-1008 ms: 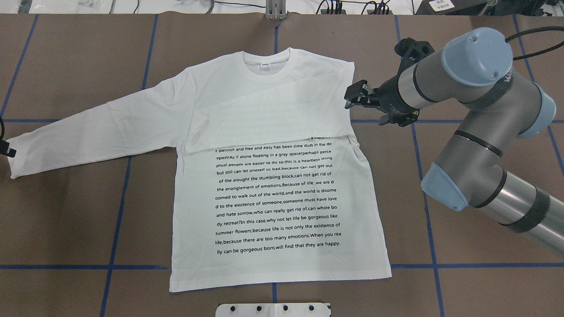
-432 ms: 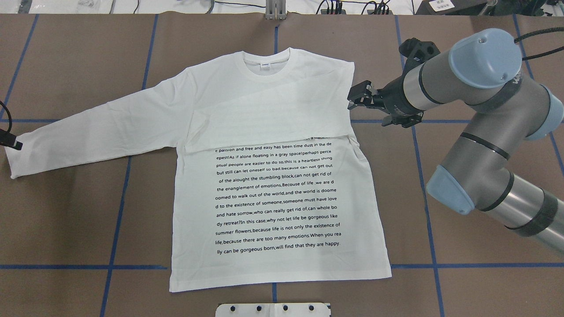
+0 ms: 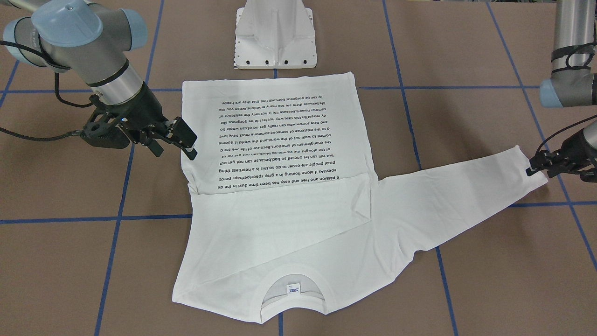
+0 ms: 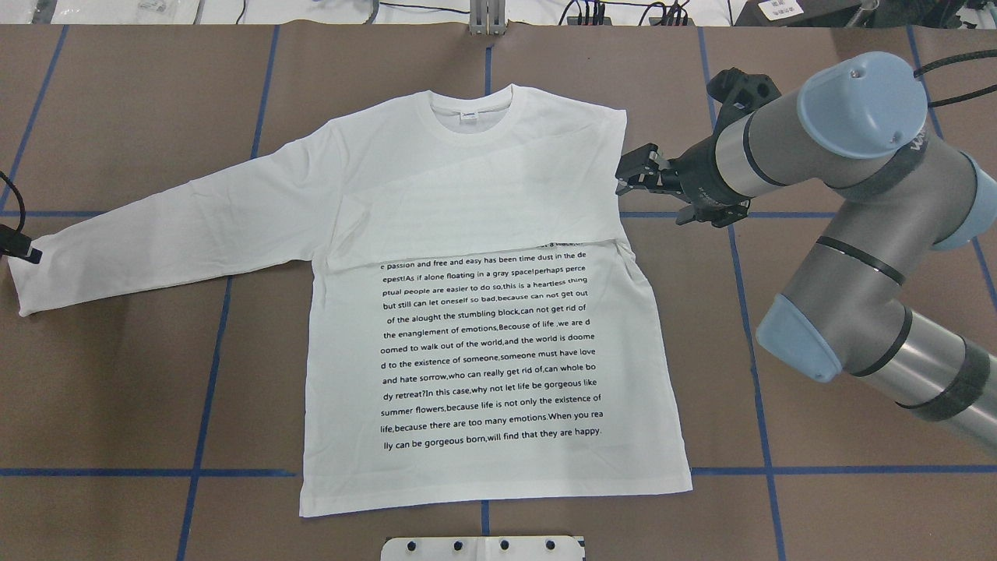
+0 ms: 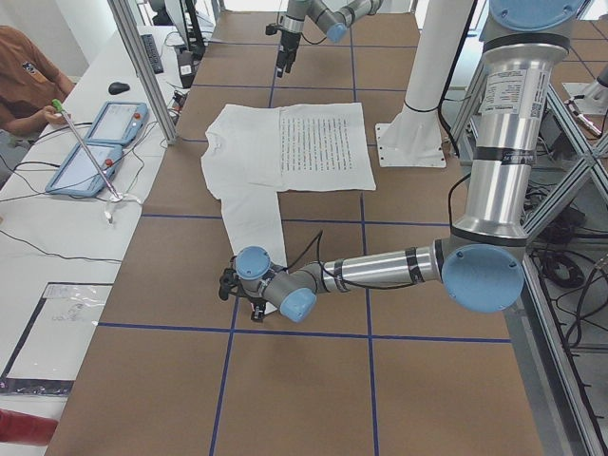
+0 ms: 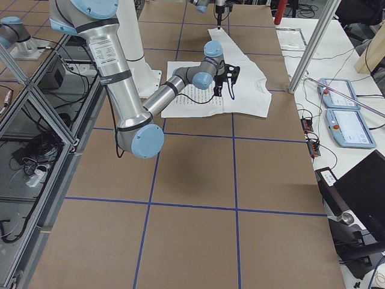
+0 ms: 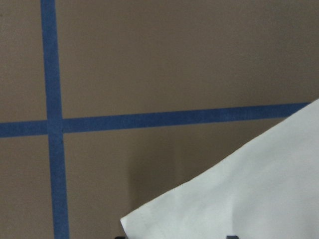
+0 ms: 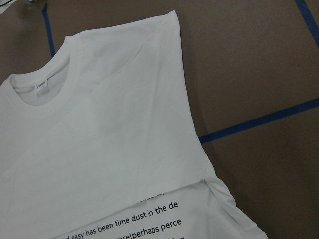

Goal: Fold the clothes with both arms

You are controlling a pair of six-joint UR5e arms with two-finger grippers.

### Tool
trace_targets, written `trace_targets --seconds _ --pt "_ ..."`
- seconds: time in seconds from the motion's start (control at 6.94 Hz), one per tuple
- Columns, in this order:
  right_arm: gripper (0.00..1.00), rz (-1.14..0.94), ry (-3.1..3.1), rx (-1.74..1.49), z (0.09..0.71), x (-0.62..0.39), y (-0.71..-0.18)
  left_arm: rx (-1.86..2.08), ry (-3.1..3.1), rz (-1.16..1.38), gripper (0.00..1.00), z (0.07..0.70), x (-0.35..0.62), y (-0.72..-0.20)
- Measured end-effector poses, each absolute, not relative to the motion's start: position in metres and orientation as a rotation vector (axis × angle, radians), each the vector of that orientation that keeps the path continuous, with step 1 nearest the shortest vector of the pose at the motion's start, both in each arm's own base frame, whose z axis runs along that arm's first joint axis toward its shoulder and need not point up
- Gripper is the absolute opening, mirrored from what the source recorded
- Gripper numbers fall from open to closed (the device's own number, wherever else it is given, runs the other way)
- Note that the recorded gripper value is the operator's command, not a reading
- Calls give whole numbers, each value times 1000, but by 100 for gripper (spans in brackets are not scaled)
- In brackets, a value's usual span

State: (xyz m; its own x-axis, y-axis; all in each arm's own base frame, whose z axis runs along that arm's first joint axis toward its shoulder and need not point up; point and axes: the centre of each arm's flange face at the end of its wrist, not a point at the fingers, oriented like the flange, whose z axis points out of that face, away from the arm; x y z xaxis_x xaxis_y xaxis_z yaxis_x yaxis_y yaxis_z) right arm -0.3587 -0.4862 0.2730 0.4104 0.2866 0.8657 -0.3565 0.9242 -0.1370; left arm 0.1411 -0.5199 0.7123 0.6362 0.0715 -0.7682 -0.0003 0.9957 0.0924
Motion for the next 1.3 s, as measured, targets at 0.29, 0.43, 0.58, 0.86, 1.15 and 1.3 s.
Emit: trace_targets --seconds 0.29,0.43,0.58,0.86,1.15,1.3 --pt "99 406 -1075 73 273 -357 -485 76 875 35 65 718 140 -518" --pt "99 406 -1074 72 274 -357 -485 73 874 34 58 719 140 -518" --pt "99 406 -1075 72 274 -356 -485 72 874 33 44 720 140 -517" --pt "99 405 -1075 69 275 -354 -482 72 868 29 1 722 139 -517" --pt "99 404 -1076 66 276 -352 -480 78 856 18 0 721 139 -519" --pt "99 404 -1076 66 277 -351 -480 77 855 16 0 720 139 -520"
